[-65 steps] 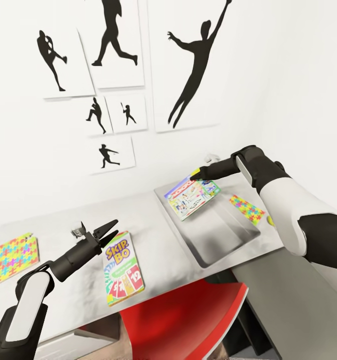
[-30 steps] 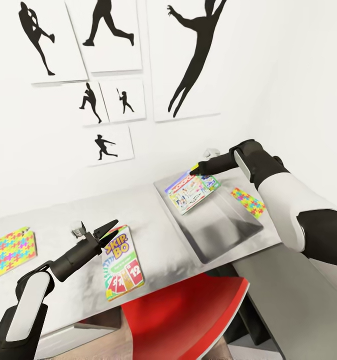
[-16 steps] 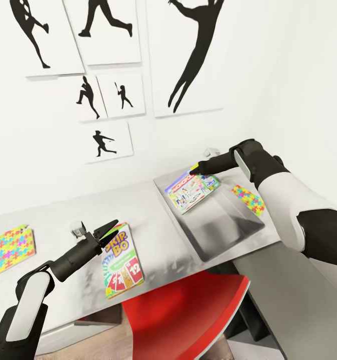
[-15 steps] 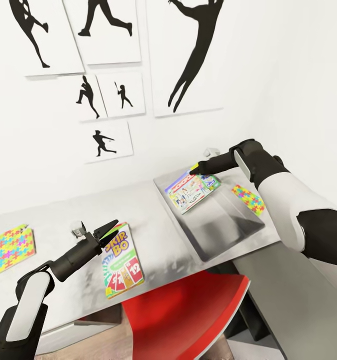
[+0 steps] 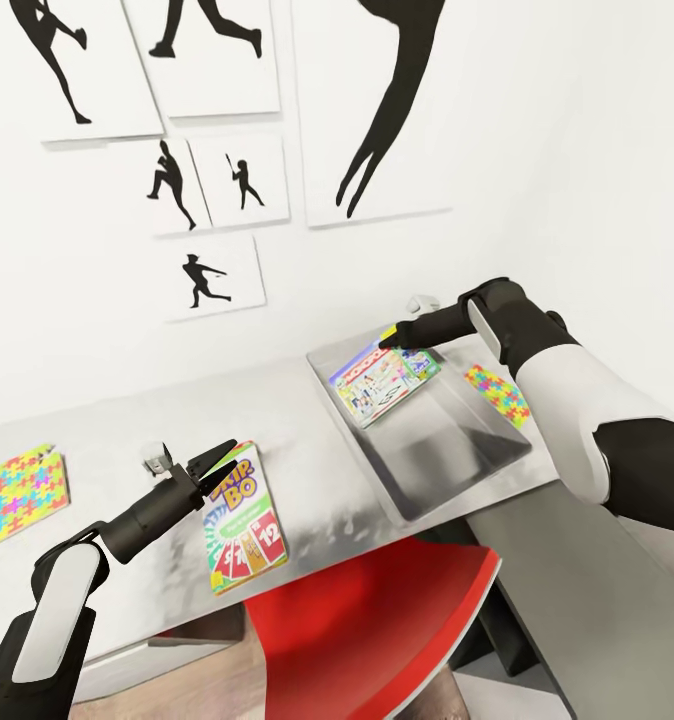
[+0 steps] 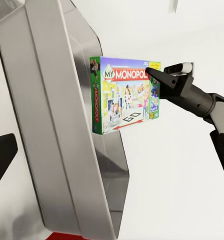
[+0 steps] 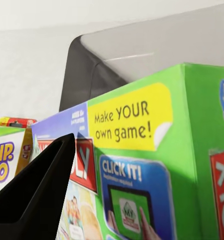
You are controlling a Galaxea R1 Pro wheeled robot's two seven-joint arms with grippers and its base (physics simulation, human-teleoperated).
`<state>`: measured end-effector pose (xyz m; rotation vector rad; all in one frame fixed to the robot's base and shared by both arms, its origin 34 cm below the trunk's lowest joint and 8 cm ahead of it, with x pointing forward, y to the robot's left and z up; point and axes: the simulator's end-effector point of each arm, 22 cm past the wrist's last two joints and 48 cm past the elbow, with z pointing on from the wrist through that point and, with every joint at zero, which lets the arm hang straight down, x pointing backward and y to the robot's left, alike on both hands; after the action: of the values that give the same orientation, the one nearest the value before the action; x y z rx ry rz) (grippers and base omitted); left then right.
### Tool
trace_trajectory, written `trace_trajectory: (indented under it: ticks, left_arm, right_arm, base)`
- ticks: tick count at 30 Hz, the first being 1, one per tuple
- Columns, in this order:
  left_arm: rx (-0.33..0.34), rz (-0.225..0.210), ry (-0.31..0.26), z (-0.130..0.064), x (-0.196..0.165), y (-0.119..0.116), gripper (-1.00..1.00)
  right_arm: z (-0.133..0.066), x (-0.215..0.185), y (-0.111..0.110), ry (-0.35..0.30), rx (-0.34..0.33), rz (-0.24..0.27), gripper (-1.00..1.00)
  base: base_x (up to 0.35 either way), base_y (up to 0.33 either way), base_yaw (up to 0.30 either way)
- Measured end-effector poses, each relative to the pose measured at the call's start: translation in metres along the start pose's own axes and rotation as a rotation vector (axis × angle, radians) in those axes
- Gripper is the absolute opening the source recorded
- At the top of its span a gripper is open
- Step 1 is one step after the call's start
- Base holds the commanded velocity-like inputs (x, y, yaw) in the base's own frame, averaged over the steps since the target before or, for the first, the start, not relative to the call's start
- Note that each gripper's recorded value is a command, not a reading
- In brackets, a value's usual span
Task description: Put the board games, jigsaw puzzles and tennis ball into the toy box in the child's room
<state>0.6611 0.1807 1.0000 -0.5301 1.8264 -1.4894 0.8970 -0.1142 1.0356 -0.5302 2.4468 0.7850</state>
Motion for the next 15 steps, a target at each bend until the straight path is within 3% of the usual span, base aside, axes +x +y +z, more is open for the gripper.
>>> trace_trajectory:
  ticks: [15]
  left_arm:
    - [-0.004, 0.000, 0.001, 0.0002, 0.0003, 0.0015, 1.00]
  right_arm:
    - [-0.0026, -0.0061, 0.0011, -0.015, 0.000, -0.010, -1.00]
  base:
    - [0.000, 0.000, 0.000]
